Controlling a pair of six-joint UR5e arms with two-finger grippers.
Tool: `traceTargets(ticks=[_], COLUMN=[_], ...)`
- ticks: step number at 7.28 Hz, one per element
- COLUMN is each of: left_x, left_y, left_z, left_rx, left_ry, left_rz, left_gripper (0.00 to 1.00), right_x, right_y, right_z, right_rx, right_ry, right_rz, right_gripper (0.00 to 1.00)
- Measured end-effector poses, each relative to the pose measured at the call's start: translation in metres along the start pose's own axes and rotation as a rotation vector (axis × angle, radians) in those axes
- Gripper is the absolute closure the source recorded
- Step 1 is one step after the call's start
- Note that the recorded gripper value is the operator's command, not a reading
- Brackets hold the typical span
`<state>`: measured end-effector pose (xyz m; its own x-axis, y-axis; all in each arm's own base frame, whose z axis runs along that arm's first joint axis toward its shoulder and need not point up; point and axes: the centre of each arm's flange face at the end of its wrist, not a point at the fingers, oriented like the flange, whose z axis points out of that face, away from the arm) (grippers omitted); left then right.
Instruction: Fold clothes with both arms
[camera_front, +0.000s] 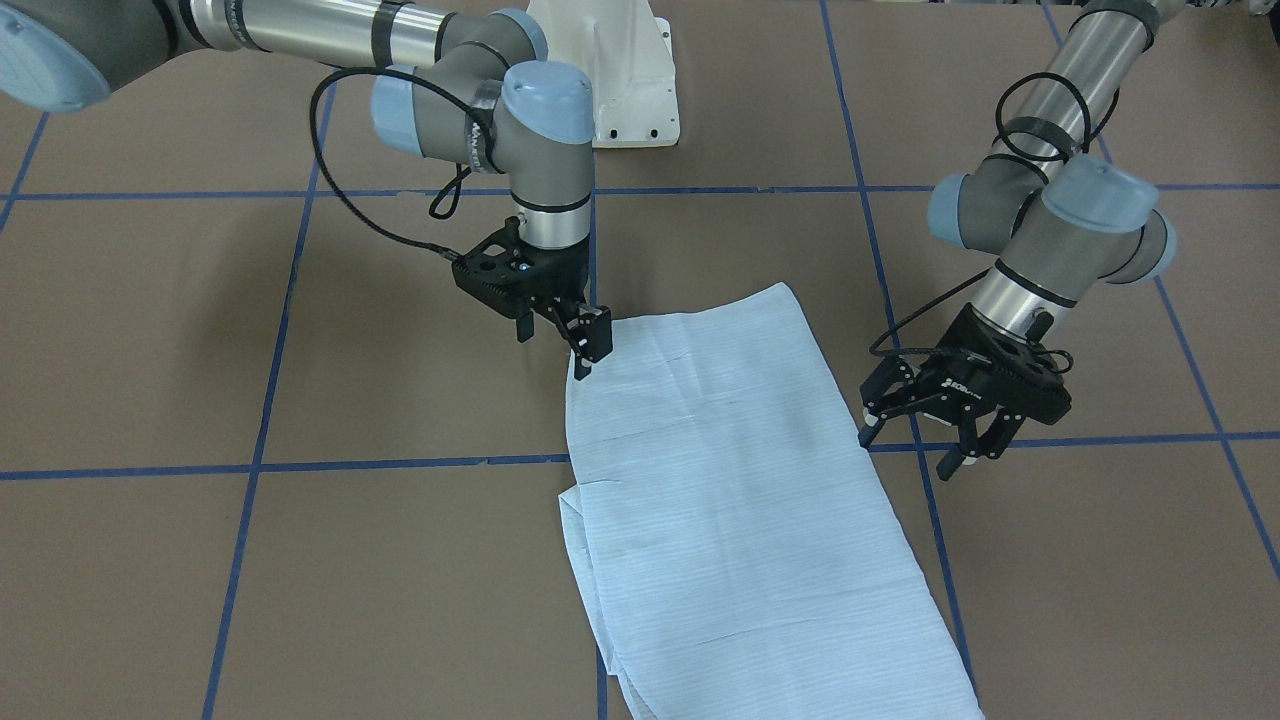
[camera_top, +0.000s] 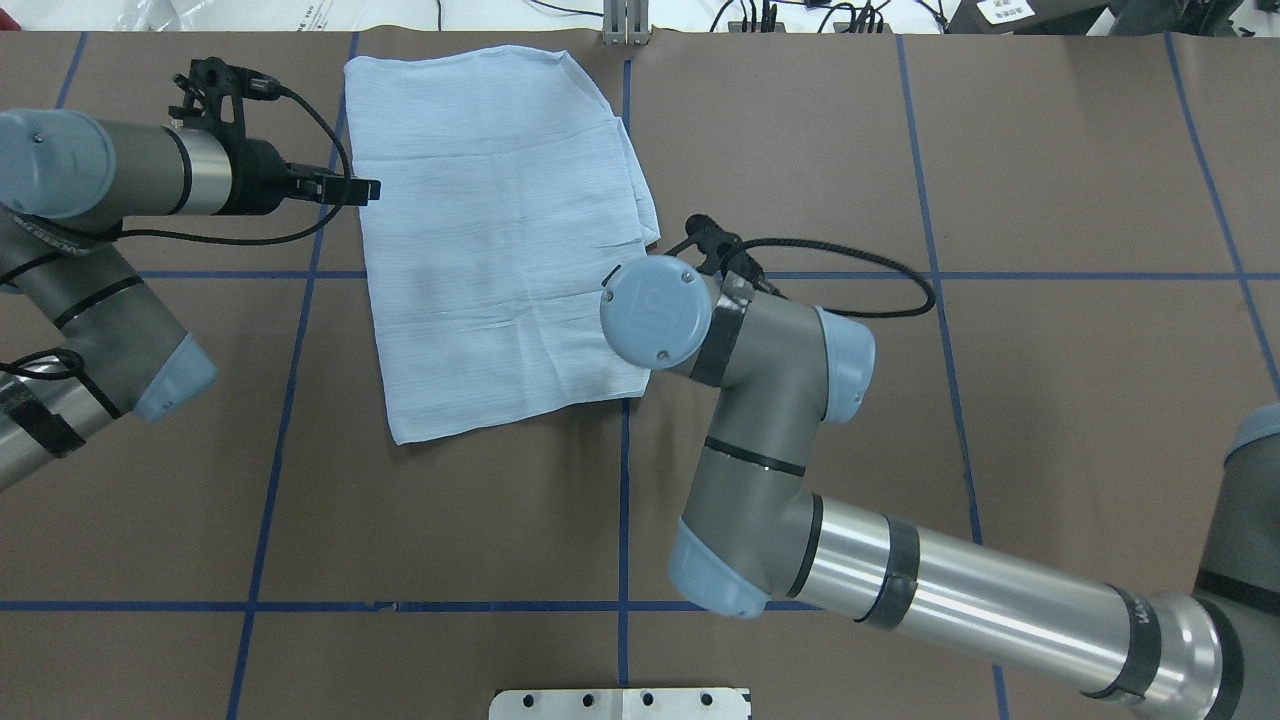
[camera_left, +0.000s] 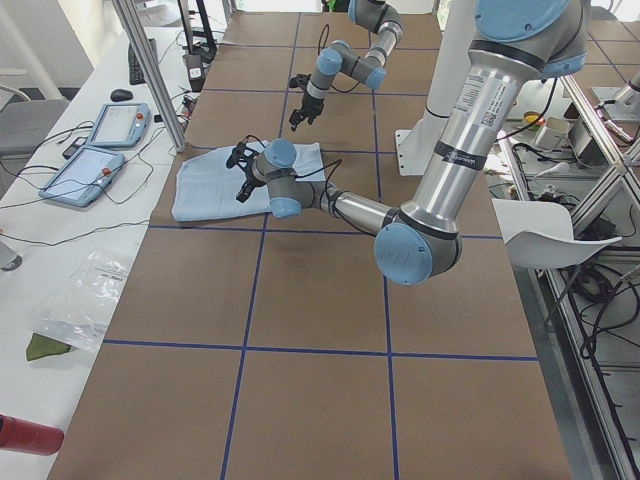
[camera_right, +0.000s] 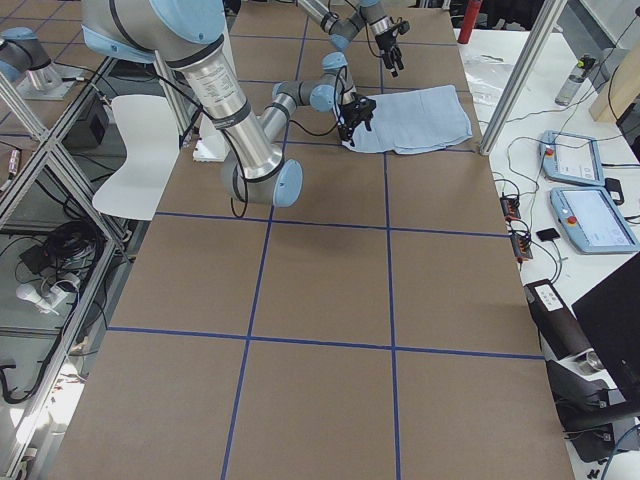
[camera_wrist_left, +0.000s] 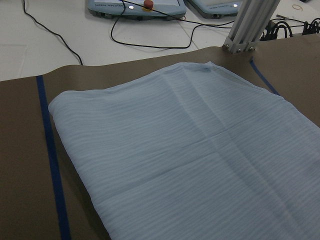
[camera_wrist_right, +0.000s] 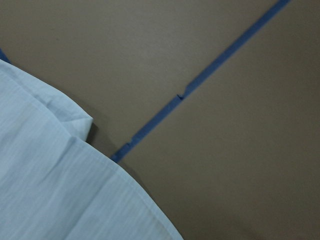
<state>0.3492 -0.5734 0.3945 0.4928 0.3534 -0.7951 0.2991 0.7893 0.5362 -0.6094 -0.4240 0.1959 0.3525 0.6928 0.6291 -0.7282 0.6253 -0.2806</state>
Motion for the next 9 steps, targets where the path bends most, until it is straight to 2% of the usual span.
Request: traceTargets(ticks=[2,4,6,9], left_x=[0.006,0.006,0.005,0.004], left_y=[0.007,0.008,0.009,0.009], left_z=[0.001,0.001,0.002,0.002], left_rx=[-0.007,-0.008,-0.009,-0.01], left_ry=[0.009,0.009,0.006,0.005], left_rz=[-0.015,-0.017,-0.017,-0.016], left_gripper=[0.0,0.0,0.0,0.0], right_x=[0.009,-0.007,-0.018,-0.027], right_y=[0.049,0.071,0.077,0.077], right_z=[0.01,0.019,0.018,0.017], right_rx=[0.007,0.022,0.024,0.033], right_ry=[0.041,0.06,0.057,0.015], right_rz=[0.061,0.097,0.11,0.124], right_gripper=[0.04,0.06,0.22,0.22])
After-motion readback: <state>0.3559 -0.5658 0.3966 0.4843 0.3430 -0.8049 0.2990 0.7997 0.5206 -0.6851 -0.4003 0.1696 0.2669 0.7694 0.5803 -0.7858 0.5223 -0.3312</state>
